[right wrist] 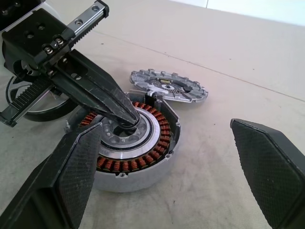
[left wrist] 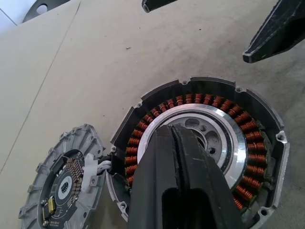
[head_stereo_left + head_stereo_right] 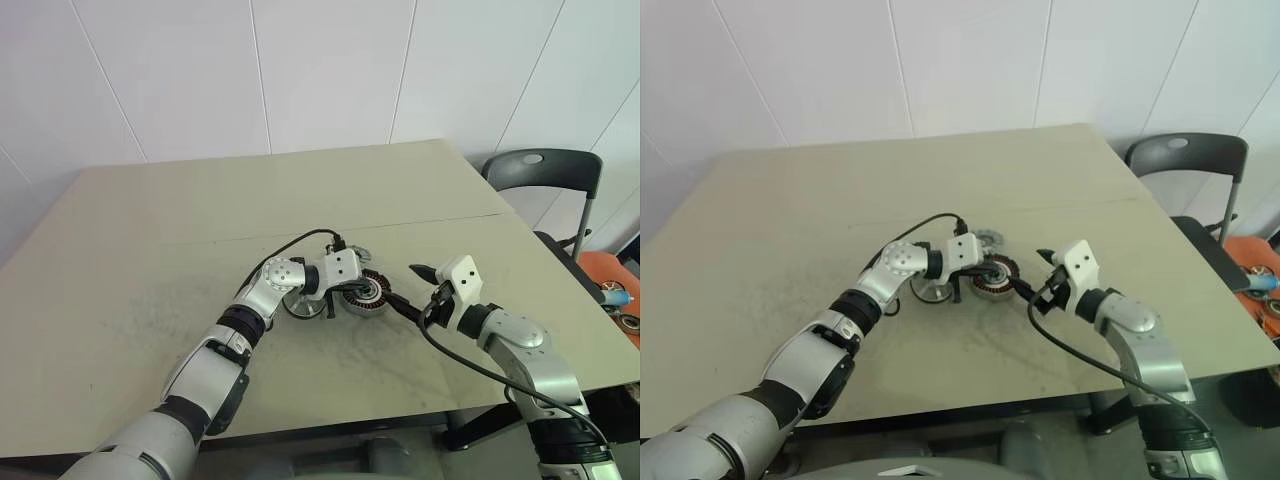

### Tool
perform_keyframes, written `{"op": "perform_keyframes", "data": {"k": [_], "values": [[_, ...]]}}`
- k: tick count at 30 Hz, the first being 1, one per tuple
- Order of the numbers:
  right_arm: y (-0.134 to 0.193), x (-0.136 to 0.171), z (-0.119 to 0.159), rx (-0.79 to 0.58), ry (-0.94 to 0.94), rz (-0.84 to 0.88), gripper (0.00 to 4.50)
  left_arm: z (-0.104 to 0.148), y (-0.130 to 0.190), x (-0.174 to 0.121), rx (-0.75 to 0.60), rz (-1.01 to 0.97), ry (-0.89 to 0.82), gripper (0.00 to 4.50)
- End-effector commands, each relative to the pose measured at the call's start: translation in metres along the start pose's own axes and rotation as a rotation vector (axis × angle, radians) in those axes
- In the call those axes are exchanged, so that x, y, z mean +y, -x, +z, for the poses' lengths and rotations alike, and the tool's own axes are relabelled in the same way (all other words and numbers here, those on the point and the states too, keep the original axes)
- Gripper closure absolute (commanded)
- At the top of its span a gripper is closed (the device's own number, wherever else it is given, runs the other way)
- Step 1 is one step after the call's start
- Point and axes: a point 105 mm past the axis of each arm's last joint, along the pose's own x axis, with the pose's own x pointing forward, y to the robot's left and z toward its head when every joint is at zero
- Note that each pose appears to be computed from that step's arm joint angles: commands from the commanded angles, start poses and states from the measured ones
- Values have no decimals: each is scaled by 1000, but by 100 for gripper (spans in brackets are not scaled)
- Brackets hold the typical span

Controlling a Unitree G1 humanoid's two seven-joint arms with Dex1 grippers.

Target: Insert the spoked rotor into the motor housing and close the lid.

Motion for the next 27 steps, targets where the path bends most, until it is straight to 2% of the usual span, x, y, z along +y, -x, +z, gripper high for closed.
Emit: {"op": "perform_keyframes", "data": {"k": [1,12,16,21,27], "values": [[-2,-2,16,-54,34,-4,0,10,2,5,-61,21,56,445],[-3,-2,14,-47,32,-3,0,23,5,22,-138,106,154,445],[-3,-2,14,-50,32,-4,0,20,8,31,-76,163,39,445],[-3,-2,15,-53,32,-5,0,10,6,24,0,148,-78,445],[-3,-2,15,-55,31,-7,0,7,2,17,1,118,-80,445]]}}
